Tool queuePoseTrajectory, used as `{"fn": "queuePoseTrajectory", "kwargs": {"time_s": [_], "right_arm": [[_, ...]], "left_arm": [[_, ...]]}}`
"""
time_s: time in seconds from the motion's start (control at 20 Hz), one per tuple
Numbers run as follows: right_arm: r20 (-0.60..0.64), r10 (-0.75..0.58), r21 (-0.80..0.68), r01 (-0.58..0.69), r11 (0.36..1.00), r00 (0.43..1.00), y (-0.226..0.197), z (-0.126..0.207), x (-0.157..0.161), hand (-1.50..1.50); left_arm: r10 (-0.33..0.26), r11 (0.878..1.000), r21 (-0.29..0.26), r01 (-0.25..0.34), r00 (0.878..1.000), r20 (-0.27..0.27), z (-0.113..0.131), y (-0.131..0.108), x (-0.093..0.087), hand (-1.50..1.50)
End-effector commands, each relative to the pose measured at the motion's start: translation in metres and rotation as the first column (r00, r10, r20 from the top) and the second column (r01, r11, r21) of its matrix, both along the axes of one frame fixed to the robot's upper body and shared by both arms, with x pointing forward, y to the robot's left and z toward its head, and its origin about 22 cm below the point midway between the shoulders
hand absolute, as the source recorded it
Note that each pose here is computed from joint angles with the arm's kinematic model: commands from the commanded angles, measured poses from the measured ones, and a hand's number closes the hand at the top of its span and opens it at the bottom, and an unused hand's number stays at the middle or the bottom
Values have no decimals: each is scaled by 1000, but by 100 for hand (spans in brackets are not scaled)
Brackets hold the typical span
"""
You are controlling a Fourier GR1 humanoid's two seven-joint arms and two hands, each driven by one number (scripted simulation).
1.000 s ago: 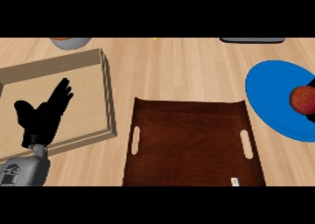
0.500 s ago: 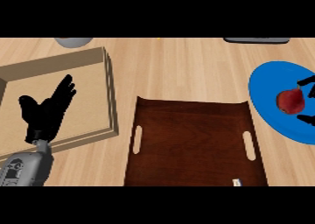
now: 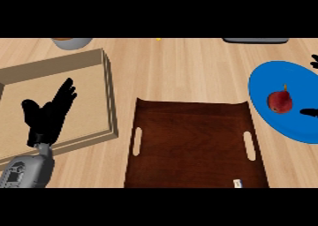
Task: Pick the pear from the tray and place it in the plate
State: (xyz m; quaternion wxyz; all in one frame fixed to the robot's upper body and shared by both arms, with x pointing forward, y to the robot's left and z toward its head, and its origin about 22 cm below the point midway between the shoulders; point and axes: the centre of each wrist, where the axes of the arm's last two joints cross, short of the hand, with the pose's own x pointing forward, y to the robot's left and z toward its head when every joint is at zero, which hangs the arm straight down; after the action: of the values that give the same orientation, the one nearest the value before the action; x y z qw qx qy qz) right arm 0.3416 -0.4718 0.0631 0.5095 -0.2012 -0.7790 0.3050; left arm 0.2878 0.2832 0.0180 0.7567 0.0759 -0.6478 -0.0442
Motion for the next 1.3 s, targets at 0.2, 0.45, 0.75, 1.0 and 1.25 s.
{"fn": "queuePoseTrajectory", "kwargs": {"time_s": [0.2, 0.45, 0.75, 1.0, 1.25], "right_arm": [[-41, 106, 335, -86, 938, 994, -22, 29, 0, -150], [-215, 200, 475, -76, 877, 956, -28, 12, -11, -150], [-169, 189, 480, -87, 873, 967, -56, 29, -31, -150], [-152, 189, 489, -93, 867, 970, -63, 38, -35, -150], [-153, 122, 475, -35, 879, 981, -76, 27, -56, -150]], "left_arm": [[5, 1000, -9, -5, 1000, 3, 11, -1, 4, 0], [4, 1000, -26, -4, 1000, 0, 15, 7, 0, 0], [1, 1000, -2, -1, 1000, 19, 3, 3, -7, 0], [1, 1000, 0, -1, 1000, 8, 8, -7, 5, 0], [-20, 1000, -9, 20, 1000, 20, 2, -16, -3, 0]]}}
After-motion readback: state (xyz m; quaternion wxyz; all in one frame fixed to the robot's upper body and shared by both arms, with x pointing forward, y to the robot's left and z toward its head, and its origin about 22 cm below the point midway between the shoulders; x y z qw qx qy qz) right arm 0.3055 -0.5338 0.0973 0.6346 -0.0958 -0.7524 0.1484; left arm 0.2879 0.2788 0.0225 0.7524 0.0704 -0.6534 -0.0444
